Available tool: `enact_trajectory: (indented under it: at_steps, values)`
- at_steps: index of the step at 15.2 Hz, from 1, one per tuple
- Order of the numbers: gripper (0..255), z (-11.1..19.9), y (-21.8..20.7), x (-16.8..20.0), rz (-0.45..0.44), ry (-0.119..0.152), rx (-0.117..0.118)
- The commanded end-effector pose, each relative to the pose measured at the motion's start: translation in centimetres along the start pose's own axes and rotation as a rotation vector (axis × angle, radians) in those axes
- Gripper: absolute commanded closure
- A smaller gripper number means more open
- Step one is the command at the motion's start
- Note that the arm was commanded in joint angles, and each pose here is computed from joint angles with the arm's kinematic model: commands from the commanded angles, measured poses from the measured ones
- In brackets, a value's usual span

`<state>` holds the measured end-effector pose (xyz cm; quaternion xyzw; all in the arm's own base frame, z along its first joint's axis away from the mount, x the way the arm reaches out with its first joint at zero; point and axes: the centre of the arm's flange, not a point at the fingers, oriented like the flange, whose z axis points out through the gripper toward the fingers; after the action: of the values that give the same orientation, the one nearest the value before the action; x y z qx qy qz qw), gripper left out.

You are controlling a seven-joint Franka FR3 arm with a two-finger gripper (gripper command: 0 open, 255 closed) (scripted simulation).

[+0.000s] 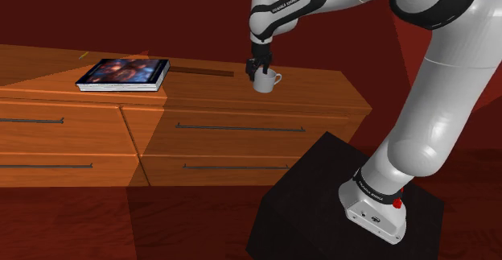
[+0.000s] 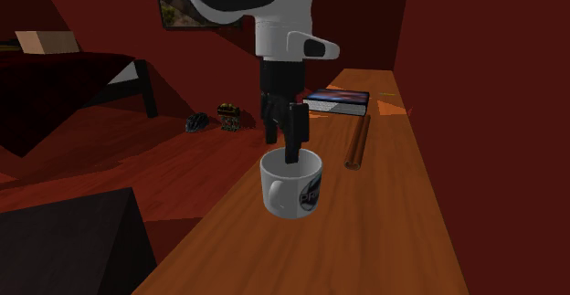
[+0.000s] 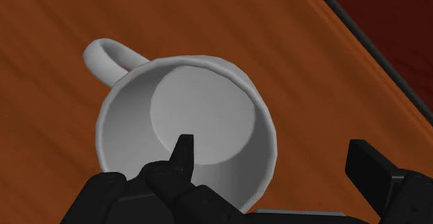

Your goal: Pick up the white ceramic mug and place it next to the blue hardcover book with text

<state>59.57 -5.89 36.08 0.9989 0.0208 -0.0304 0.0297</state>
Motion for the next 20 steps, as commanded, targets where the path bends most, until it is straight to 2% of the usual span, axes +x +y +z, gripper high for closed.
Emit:
enact_trajectory:
  at_steps: [1,3,11,12,20]
  values:
    - [0,1.1,0.0,0.0,0.0,0.0,0.0]
    - [0,2.5,0.0,0.0,0.0,0.0,0.0]
    - [0,2.5,0.0,0.0,0.0,0.0,0.0]
    - [255,2.5,0.0,0.0,0.0,0.0,0.0]
    - [255,2.5,0.0,0.0,0.0,0.0,0.0]
